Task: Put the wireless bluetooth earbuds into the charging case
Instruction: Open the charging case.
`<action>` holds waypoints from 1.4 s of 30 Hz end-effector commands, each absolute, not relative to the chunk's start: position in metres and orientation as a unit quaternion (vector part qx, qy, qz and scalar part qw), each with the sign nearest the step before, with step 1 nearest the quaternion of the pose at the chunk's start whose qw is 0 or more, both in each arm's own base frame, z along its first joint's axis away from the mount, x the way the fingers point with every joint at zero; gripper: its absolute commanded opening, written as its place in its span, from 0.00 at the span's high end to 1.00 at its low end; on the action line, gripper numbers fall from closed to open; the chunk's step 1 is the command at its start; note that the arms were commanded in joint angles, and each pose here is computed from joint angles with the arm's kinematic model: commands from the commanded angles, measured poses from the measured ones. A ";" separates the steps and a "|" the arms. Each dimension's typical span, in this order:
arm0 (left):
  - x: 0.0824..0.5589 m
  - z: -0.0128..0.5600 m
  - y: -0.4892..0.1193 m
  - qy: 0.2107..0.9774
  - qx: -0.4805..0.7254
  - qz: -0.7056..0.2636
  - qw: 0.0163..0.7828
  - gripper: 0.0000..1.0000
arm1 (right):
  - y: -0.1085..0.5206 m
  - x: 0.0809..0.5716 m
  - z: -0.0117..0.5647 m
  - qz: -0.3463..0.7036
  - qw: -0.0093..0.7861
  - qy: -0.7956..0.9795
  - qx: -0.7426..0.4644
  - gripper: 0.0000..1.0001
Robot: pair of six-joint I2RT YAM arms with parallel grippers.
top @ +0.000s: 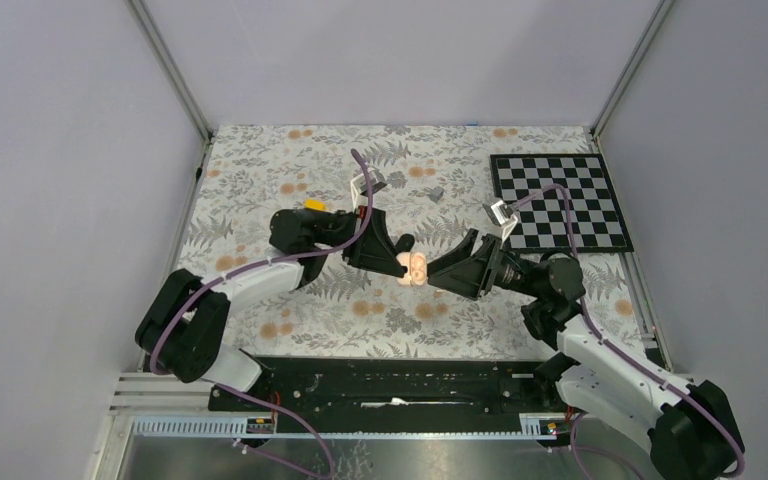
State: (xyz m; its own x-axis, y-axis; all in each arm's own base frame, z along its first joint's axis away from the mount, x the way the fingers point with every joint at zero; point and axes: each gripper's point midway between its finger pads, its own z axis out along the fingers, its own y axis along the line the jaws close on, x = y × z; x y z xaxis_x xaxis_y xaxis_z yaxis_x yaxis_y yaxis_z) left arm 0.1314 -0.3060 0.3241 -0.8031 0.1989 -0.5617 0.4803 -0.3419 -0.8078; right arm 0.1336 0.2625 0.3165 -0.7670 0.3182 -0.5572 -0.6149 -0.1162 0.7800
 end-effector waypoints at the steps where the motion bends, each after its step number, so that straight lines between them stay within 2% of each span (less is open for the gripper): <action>1: 0.111 0.345 -0.294 0.518 0.356 -0.769 0.121 1.00 | 0.254 0.106 0.354 0.781 0.322 0.499 -0.193 0.29; 17: 0.107 0.373 -0.293 0.495 0.362 -0.778 0.138 1.00 | 0.261 0.114 0.356 0.811 0.298 0.462 -0.198 0.29; 23: 0.102 0.384 -0.291 0.492 0.370 -0.777 0.131 1.00 | 0.257 0.106 0.371 0.810 0.317 0.440 -0.224 0.34; 27: 0.105 0.380 -0.293 0.495 0.364 -0.778 0.129 1.00 | 0.257 0.106 0.377 0.811 0.317 0.435 -0.229 0.40; 34: 0.105 0.383 -0.293 0.492 0.363 -0.780 0.134 1.00 | 0.251 0.095 0.393 0.811 0.332 0.412 -0.250 0.42; 42: 0.102 0.386 -0.292 0.487 0.364 -0.782 0.136 1.00 | 0.257 0.105 0.389 0.810 0.328 0.421 -0.242 0.46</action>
State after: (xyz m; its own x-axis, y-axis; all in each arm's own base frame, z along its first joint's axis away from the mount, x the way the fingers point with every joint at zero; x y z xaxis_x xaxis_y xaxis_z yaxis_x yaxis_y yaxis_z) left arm 0.1178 -0.3011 0.3604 -0.7890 0.2268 -0.5709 0.4594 -0.3991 -0.7935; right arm 0.1245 0.2673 0.3623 -0.7859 0.2769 -0.5529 -0.6183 -0.3603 0.6985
